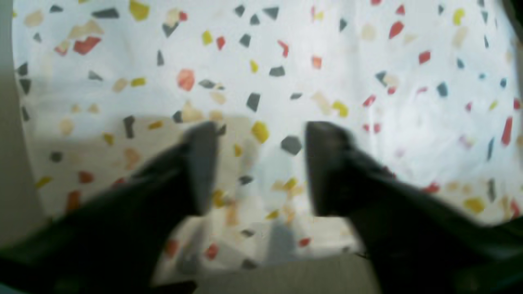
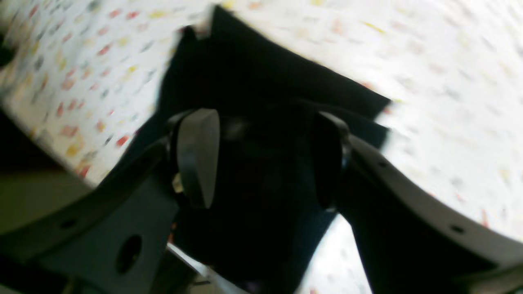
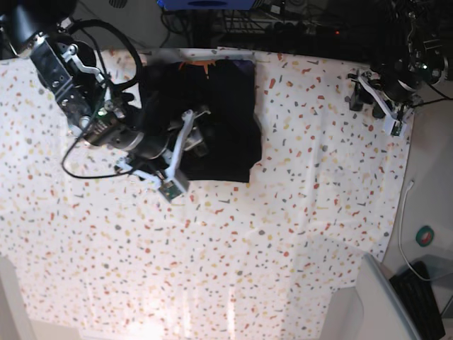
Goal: Layout the t-shirt on the table in an organized manner, then fold the t-shirt properly
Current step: 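Press and smooth the folded shirt's top with the right gripper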
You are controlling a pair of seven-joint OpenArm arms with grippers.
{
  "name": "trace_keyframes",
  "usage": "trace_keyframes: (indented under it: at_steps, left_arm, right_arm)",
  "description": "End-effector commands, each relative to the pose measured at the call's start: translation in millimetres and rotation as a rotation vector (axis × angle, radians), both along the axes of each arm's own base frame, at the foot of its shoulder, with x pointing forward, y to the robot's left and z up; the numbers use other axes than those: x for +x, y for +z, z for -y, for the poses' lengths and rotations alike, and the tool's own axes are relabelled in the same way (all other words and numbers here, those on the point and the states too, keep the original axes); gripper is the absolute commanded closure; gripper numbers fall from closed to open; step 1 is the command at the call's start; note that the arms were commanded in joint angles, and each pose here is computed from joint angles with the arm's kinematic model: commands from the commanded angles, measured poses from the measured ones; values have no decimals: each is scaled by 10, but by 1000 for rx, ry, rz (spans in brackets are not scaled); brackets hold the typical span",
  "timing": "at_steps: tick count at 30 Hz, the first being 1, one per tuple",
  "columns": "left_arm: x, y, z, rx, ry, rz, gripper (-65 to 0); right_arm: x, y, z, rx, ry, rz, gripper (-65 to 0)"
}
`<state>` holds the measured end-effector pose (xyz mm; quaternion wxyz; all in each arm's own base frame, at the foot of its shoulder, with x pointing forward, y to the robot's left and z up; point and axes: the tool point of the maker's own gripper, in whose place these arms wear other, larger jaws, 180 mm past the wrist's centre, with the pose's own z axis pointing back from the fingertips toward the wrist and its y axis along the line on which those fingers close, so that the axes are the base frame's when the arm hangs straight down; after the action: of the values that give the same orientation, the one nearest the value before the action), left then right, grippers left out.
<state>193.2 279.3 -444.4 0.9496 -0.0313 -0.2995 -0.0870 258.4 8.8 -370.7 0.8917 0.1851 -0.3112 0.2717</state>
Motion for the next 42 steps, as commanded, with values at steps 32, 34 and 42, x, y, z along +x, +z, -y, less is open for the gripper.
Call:
trace_keyframes:
  at_steps: [32, 34, 42]
  left_arm:
    - [-141, 30, -158, 15, 43, 1, -397]
    - [-141, 34, -168, 16, 46, 2, -397]
    - [-131, 32, -159, 15, 44, 3, -397]
  right_arm:
    - [607, -683, -1023, -216, 196, 29, -335]
    - [602, -672, -1035, -211, 196, 33, -260]
    - [554, -527, -1144, -165, 212, 59, 0]
